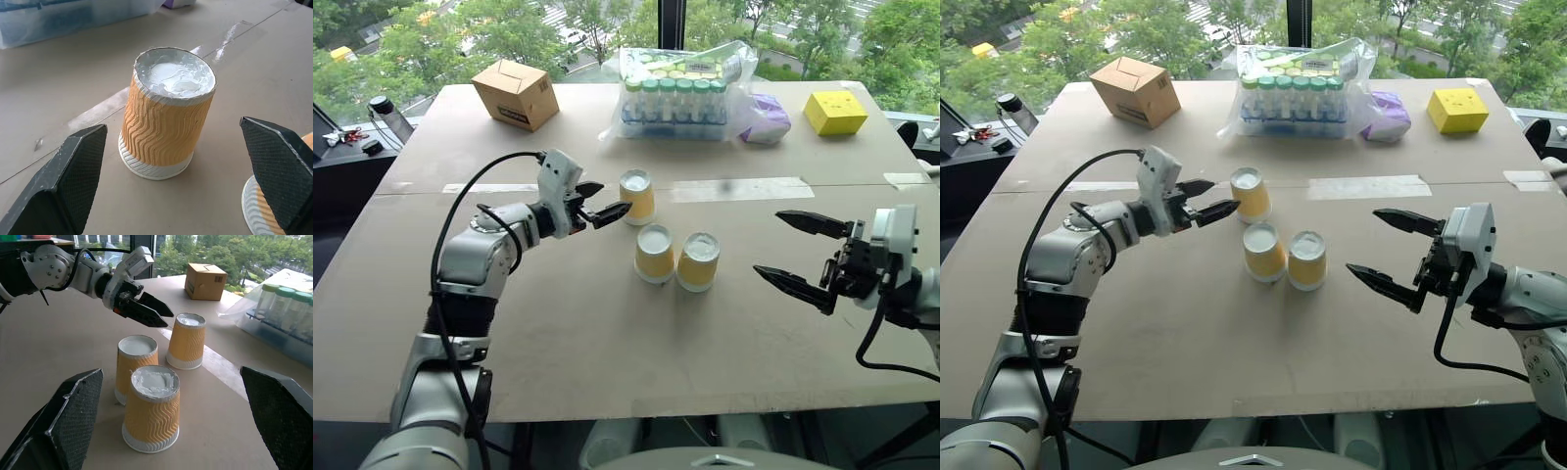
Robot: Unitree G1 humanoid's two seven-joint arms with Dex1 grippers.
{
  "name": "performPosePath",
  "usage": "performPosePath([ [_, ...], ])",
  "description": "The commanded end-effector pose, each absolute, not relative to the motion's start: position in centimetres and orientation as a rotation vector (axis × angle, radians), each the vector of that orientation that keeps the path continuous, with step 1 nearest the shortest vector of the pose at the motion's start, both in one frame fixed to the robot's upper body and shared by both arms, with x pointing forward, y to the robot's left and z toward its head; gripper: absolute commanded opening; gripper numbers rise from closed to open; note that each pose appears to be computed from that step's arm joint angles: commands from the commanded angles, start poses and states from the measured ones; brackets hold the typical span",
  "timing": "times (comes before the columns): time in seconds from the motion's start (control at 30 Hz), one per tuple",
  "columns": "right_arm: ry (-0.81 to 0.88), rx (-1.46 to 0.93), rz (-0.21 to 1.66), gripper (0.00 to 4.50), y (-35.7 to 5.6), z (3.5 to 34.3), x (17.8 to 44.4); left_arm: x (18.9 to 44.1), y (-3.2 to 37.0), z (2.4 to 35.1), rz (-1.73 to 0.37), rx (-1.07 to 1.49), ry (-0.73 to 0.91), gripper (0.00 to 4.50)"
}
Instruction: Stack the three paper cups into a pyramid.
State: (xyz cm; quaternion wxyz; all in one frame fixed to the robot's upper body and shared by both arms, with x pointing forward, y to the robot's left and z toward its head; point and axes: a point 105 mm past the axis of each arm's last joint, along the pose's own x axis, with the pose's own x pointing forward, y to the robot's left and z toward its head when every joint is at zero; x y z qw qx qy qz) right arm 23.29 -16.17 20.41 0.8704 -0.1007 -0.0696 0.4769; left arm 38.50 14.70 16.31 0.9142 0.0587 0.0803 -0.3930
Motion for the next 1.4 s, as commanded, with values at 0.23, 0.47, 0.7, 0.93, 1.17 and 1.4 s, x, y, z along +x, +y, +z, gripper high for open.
performPosePath([
  [0.23,-0.170,-0.205,0.895,4.44,-17.5,21.1,21.0,41.3,13.0,17.7,-0.818,0.170,0.054,4.50],
  [0.47,-0.172,-0.198,0.861,4.50,-18.0,21.1,20.3,41.9,12.1,17.4,-0.845,0.166,0.045,3.97],
  [0.7,-0.175,-0.195,0.848,4.50,-17.9,21.1,20.2,41.7,12.6,18.0,-0.860,0.170,0.019,2.44],
  [0.93,-0.175,-0.186,0.866,4.50,-17.4,21.2,20.6,36.9,11.4,25.3,-1.166,0.086,-0.135,2.44],
  [1.17,-0.168,-0.179,0.897,4.50,-17.2,21.1,20.8,31.5,8.9,26.3,-1.416,0.159,-0.050,2.44],
  [1.4,-0.093,-0.200,0.965,4.50,-17.5,20.2,19.8,31.0,7.3,24.2,-1.414,0.239,-0.019,2.44],
])
